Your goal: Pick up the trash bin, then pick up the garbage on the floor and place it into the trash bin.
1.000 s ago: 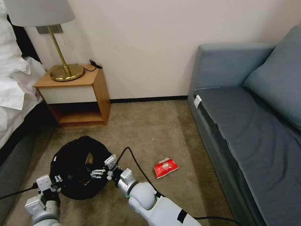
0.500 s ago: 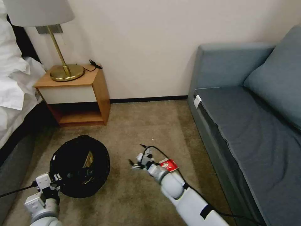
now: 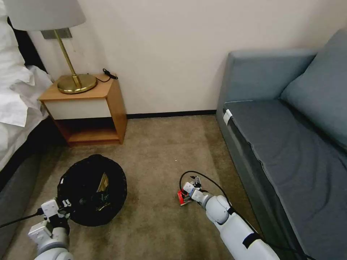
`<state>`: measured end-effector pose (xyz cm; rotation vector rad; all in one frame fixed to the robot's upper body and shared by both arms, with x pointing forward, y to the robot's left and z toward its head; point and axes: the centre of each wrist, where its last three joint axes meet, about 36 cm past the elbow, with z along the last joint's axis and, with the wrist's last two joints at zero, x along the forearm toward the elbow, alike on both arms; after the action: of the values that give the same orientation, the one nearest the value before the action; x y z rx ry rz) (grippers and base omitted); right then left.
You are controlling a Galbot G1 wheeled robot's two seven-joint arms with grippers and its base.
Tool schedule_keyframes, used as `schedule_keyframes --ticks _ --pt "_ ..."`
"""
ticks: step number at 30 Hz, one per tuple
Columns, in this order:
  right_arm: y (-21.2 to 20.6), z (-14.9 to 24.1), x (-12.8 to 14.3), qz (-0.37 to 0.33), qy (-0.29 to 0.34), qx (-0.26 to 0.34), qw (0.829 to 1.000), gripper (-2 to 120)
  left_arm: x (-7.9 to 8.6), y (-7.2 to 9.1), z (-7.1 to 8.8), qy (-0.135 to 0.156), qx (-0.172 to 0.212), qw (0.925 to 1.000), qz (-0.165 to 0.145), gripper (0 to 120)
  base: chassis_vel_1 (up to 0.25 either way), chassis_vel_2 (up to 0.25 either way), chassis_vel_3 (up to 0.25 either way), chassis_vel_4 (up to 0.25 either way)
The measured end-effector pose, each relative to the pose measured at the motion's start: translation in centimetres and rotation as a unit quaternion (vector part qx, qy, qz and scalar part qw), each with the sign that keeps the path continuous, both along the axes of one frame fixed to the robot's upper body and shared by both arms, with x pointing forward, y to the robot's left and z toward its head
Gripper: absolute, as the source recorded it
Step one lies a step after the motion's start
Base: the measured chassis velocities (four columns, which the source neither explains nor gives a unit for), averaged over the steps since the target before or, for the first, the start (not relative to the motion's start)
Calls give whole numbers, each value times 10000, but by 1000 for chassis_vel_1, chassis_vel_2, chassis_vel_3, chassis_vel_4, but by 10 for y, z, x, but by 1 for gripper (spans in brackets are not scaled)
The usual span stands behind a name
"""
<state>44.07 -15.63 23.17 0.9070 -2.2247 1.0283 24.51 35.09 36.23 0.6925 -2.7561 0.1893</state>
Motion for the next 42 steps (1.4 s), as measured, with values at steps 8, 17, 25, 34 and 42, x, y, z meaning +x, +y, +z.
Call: schedule_keyframes --ticks 8,17,25,34,42 --pt "-4 -21 21 -28 215 33 9998 100 -1 -1 1 6 3 10000 -5 3 0 0 0 0" --pt "-12 -39 45 -150 399 -82 9991 95 -3 -2 1 10 11 10000 -42 3 0 0 0 0" --pt "-18 -44 47 -204 365 29 9991 67 -1 -1 2 -12 24 10000 -40 3 0 0 0 0" --pt "-18 -44 47 -206 332 125 9992 33 -1 -1 1 -16 17 10000 -40 3 0 0 0 0" --pt "-18 -45 45 -238 334 196 9990 4 -2 -1 1 -9 24 10000 -33 3 0 0 0 0"
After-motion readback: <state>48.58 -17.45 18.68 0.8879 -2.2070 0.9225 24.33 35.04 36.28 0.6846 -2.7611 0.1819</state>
